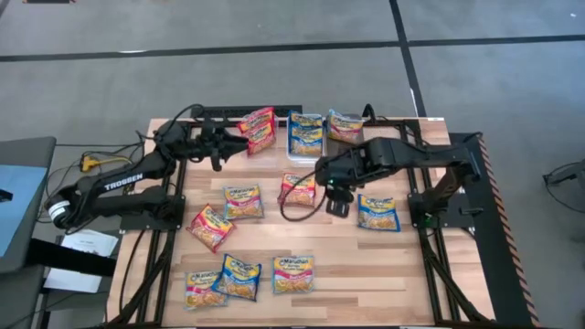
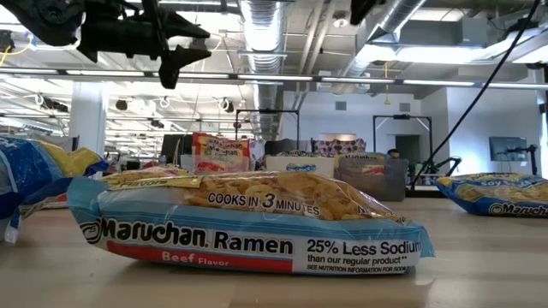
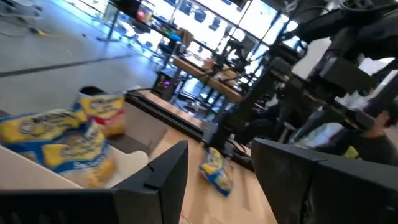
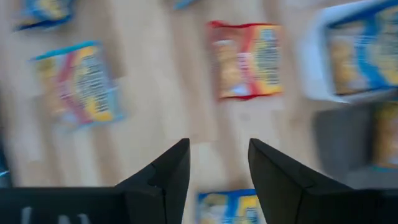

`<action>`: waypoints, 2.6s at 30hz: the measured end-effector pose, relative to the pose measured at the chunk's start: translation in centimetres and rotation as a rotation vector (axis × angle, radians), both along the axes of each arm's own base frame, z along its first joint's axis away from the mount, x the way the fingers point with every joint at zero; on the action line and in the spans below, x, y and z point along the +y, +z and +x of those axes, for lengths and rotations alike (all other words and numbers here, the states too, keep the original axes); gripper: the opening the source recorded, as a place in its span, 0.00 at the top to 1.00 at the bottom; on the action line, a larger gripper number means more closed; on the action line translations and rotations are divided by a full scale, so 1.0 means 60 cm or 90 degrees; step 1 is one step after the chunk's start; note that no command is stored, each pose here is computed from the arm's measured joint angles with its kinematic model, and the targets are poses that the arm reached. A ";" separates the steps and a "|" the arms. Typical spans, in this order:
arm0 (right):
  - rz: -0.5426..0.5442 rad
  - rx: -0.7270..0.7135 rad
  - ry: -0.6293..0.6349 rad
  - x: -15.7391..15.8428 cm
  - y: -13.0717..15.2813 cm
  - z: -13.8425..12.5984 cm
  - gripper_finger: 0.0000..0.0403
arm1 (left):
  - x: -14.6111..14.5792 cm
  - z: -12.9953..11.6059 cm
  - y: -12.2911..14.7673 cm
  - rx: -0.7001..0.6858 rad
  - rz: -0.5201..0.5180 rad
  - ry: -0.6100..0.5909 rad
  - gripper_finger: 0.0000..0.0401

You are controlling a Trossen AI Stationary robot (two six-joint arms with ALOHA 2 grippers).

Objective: Sort Maruchan noodles
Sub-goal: Put the light blue noodle pack into the black bin

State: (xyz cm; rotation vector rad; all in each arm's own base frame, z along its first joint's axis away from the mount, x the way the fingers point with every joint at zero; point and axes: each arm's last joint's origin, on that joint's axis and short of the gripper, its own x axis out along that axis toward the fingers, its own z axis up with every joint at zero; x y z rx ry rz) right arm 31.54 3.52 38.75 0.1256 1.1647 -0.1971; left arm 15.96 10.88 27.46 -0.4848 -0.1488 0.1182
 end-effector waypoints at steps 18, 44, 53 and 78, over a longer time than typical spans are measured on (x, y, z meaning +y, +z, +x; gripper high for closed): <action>0.077 -0.083 0.123 0.162 -0.054 0.065 0.46 | -0.037 0.020 -0.009 0.029 -0.198 -0.174 0.59; 0.109 -0.119 0.165 0.221 -0.152 0.152 0.44 | -0.091 0.041 -0.015 0.061 -0.226 -0.232 0.59; 0.107 -0.117 0.154 0.209 -0.152 0.156 0.44 | -0.085 0.043 0.028 0.038 -0.192 -0.195 0.59; 0.085 -0.121 0.170 0.200 -0.152 0.160 0.44 | -0.085 0.002 0.092 0.466 0.083 -0.037 0.59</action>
